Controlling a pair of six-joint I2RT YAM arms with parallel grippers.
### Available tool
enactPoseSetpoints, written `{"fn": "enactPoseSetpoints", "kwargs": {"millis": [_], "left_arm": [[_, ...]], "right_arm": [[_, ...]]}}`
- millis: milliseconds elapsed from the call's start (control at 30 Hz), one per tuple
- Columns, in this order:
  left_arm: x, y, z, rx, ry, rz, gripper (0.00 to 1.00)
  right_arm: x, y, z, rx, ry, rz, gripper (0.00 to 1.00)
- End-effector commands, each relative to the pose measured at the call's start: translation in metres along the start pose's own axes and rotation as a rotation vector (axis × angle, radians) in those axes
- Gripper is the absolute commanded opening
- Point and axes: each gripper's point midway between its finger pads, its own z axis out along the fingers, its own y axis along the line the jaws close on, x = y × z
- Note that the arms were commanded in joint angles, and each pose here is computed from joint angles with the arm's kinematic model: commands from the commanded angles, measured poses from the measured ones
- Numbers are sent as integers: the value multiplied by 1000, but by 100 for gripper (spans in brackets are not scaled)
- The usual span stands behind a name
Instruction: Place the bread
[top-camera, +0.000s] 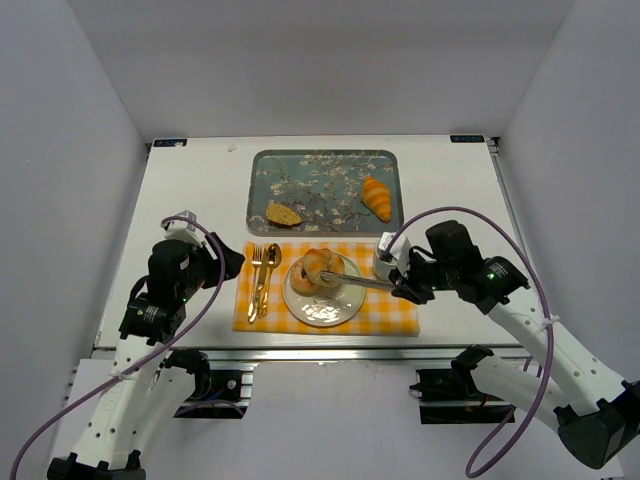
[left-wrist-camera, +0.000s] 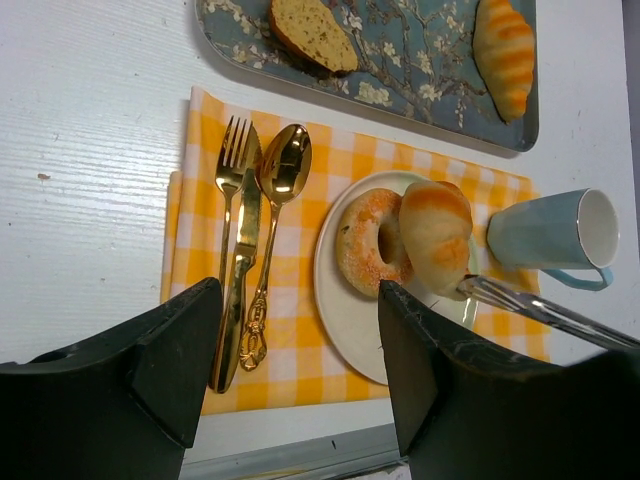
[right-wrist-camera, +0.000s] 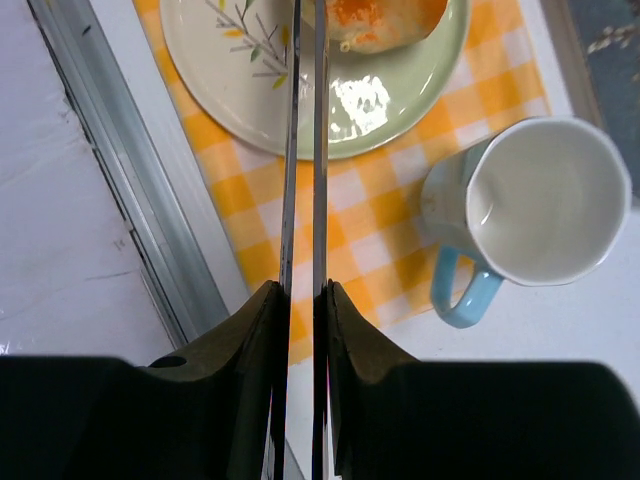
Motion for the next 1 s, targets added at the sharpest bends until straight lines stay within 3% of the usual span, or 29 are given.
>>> {"fn": "enactPoseSetpoints", "kwargs": {"millis": [0, 133, 333, 767, 967], "left_arm": [[-5, -6, 1, 28, -12, -2, 73], [-6, -6, 0, 23, -13, 1, 73], [-1, -4, 0, 21, -9, -6, 73], [-1, -4, 2, 20, -8, -4, 73], [-2, -7, 3, 36, -9, -5, 73]], "right_arm": [[1, -1, 1, 5, -13, -17, 0], [8, 2, 5, -11, 7, -23, 28], [-1, 3, -3, -5, -36, -46, 47], [-37, 5, -35, 64, -205, -125, 38], [-81, -33, -48, 236, -306, 10, 32]]}}
